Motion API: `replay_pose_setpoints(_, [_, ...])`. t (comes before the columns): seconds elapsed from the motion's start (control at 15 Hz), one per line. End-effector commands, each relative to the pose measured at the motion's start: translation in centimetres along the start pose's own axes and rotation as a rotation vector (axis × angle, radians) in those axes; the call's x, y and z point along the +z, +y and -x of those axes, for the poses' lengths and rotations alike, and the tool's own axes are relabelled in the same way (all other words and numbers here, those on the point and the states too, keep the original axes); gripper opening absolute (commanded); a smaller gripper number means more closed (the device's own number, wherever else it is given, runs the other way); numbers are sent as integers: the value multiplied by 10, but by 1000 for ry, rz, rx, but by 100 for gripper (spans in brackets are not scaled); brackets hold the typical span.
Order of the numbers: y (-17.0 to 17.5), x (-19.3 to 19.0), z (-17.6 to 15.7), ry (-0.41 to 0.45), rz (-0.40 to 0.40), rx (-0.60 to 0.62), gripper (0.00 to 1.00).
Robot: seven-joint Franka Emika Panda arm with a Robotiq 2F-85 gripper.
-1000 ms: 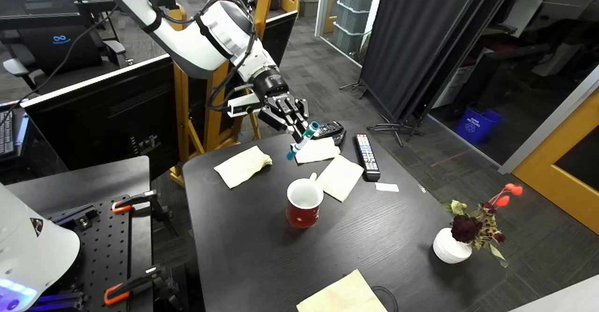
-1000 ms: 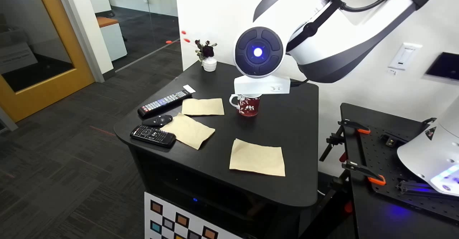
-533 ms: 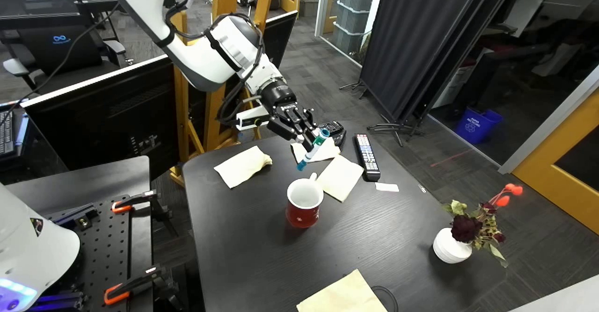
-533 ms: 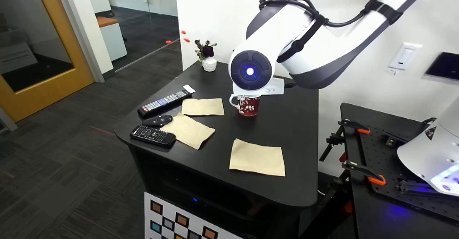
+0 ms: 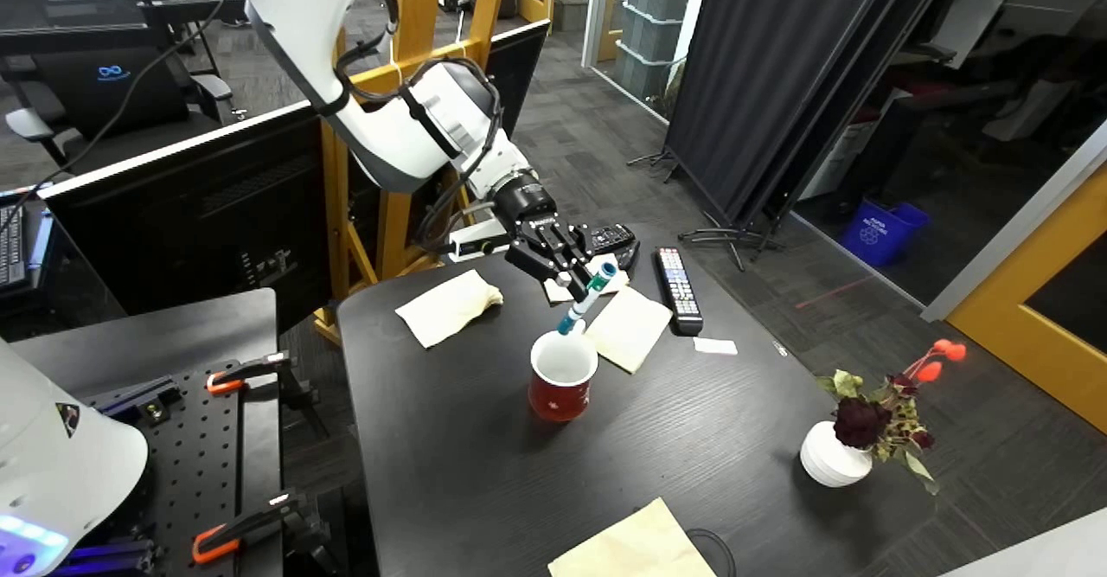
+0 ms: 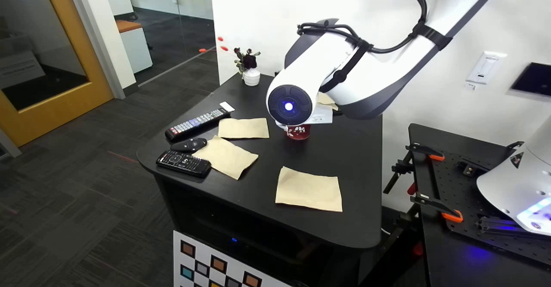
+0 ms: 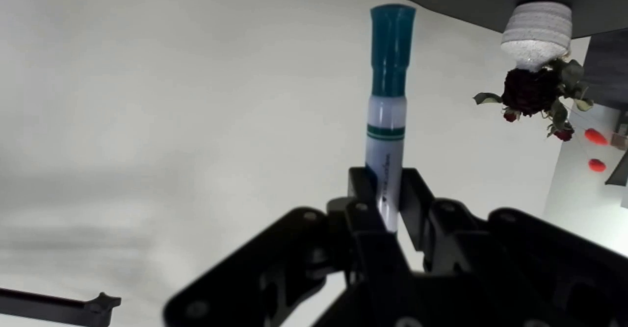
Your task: Pick up the pen from the table and put it in the red mug cup.
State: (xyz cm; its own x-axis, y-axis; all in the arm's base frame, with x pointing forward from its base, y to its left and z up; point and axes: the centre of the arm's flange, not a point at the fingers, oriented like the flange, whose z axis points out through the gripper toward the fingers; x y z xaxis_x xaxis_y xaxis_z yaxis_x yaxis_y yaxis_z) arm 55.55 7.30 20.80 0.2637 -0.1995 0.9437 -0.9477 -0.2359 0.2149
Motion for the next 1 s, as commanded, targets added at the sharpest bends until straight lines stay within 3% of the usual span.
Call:
replay_pose_setpoints(0.0, [-12, 6, 9, 7, 16, 15, 5])
replay_pose_setpoints(0.93, [-28, 19, 50, -23, 36, -45, 5])
